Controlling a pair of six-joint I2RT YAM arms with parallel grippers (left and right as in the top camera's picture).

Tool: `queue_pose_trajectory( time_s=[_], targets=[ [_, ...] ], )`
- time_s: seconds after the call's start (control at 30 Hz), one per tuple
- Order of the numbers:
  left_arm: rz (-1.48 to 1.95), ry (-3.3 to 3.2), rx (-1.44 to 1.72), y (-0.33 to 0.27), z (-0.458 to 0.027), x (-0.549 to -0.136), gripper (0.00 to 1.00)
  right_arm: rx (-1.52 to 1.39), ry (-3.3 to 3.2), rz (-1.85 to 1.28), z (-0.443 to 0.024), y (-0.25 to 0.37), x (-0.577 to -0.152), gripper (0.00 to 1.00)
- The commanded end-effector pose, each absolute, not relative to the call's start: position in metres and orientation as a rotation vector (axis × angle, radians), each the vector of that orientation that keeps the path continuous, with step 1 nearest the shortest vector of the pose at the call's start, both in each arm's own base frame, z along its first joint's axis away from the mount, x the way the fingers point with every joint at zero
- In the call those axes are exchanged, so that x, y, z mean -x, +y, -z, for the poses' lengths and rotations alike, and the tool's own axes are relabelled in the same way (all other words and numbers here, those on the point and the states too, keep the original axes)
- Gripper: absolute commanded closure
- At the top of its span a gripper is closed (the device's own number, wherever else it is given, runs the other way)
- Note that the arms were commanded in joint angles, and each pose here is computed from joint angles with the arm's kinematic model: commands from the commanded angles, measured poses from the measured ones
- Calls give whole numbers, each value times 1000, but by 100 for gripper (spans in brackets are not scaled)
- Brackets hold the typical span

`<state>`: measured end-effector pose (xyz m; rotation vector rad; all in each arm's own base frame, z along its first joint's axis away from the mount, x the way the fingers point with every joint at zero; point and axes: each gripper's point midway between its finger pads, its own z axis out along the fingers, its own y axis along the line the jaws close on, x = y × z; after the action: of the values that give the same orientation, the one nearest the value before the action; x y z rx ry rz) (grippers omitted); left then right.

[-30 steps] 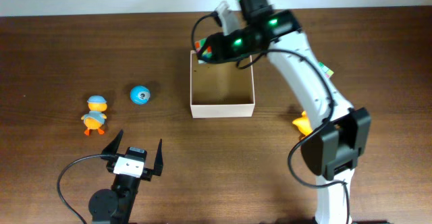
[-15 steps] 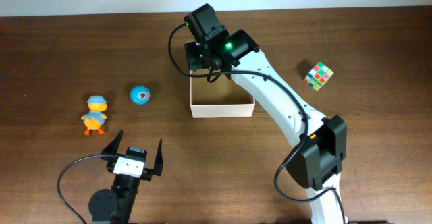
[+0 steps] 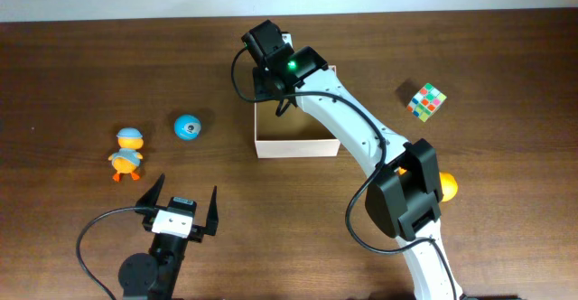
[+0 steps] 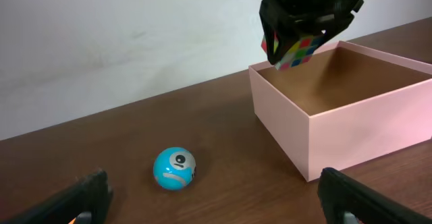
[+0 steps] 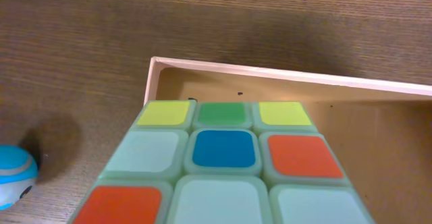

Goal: Pack container
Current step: 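Lift the cube and carry it with the right gripper over the box, then lower the cube into the box and open the right gripper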

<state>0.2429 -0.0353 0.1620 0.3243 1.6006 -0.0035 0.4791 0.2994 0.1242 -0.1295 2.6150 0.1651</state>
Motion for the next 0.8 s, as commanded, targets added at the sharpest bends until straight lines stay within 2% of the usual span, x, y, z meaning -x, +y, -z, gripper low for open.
queue_pose_trajectory(
  time_s=[0.0, 0.33, 0.57, 0.7, 0.77],
  targets=[
    [-14, 1597, -327, -33, -161, -243, 1, 92, 2621, -127, -113, 295, -483, 52],
    [-14, 1597, -327, -33, -161, -243, 1, 101, 2661, -100, -87, 296, -482, 52],
    [-13, 1597, -327, -33, -161, -243, 1, 98, 2643, -115, -88, 298, -486, 51],
    [-14, 1597, -327, -33, -161, -243, 1, 97, 2637, -120, -89, 299, -488, 34],
    [-13, 1597, -327, -33, -161, -243, 1, 98, 2637, -119, -89, 299, -488, 31]
  ],
)
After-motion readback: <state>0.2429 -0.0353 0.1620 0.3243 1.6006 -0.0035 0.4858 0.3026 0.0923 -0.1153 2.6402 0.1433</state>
